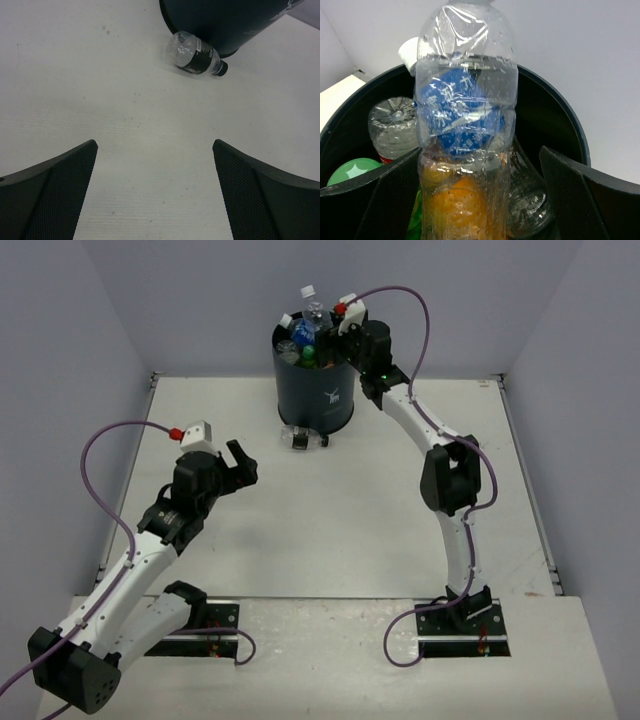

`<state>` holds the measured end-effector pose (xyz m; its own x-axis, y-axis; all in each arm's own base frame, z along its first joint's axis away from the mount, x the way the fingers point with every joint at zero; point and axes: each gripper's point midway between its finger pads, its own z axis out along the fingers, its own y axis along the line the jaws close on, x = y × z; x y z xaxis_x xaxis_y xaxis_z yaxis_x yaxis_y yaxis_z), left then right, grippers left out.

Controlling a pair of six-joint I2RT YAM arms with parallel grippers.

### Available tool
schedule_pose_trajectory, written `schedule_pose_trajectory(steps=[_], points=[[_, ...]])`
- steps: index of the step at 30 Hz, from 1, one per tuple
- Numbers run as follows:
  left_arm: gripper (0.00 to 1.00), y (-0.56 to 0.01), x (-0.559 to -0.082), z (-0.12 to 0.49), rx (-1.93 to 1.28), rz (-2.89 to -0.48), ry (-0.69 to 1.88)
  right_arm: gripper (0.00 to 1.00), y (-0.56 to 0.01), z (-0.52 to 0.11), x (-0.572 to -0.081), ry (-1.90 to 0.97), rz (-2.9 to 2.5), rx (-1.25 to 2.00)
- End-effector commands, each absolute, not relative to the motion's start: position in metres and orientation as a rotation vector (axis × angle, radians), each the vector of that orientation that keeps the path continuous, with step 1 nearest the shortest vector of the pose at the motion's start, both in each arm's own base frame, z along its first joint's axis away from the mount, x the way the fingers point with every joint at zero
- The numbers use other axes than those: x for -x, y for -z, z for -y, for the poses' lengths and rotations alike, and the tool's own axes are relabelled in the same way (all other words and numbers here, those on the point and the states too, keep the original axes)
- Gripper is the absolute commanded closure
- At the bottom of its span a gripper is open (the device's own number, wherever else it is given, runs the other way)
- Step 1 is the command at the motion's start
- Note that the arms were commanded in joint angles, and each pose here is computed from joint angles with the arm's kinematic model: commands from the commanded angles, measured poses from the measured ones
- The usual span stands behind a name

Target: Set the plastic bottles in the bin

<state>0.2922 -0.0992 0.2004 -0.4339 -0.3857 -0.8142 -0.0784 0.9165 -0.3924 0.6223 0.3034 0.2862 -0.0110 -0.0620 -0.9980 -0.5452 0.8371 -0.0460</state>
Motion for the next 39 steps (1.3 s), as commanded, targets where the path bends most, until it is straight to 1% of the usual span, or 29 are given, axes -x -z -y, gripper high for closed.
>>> schedule_pose_trajectory(steps=[1, 7, 10, 14, 18, 19, 20, 21, 23, 25, 28, 29, 32, 37, 39], points=[[0.0, -0.225, -0.304, 0.107, 0.324, -1.935, 0.418, 0.01, -0.365, -0.305, -0.594, -0.43, -1.419, 0.525], [0.0, -0.226, -0.305, 0.113, 0.31, -1.933, 0.455, 0.01, -0.432, -0.295, -0.577, -0.413, -1.287, 0.504], [0.0, -0.225, -0.306, 0.117, 0.31, -1.935, 0.473, 0.01, -0.472, -0.284, -0.561, -0.404, -1.22, 0.469], [0.0, -0.217, -0.311, 0.122, 0.324, -1.957, 0.488, 0.01, -0.495, -0.272, -0.538, -0.404, -1.179, 0.44], [0.0, -0.207, -0.317, 0.132, 0.331, -1.994, 0.522, 0.01, -0.502, -0.251, -0.512, -0.381, -1.18, 0.391], [0.0, -0.205, -0.32, 0.136, 0.344, -2.002, 0.544, 0.01, -0.513, -0.239, -0.495, -0.377, -1.162, 0.363], [0.0, -0.201, -0.323, 0.14, 0.355, -2.011, 0.564, 0.01, -0.51, -0.23, -0.483, -0.374, -1.177, 0.331], [0.0, -0.199, -0.327, 0.145, 0.362, -2.019, 0.583, 0.01, -0.489, -0.223, -0.481, -0.369, -1.224, 0.302], [0.0, -0.194, -0.336, 0.153, 0.411, -2.029, 0.62, 0.01, -0.472, -0.207, -0.458, -0.367, -1.25, 0.258], [0.0, -0.188, -0.349, 0.162, 0.457, -2.046, 0.637, 0.01, -0.447, -0.186, -0.431, -0.374, -1.275, 0.175], [0.0, -0.183, -0.365, 0.178, 0.53, -2.066, 0.669, 0.01, -0.422, -0.159, -0.406, -0.359, -1.275, 0.06], [0.0, -0.181, -0.375, 0.181, 0.559, -2.064, 0.647, 0.01, -0.405, -0.152, -0.398, -0.357, -1.305, 0.034], [0.0, -0.171, -0.397, 0.193, 0.666, -2.051, 0.603, 0.01, -0.363, -0.135, -0.389, -0.32, -1.416, -0.046], [0.0, -0.141, -0.424, 0.219, 0.749, -2.103, 0.607, 0.01, -0.324, -0.119, -0.374, -0.29, -1.483, -0.114], [0.0, -0.128, -0.435, 0.229, 0.771, -2.117, 0.616, 0.01, -0.301, -0.115, -0.373, -0.267, -1.527, -0.119]])
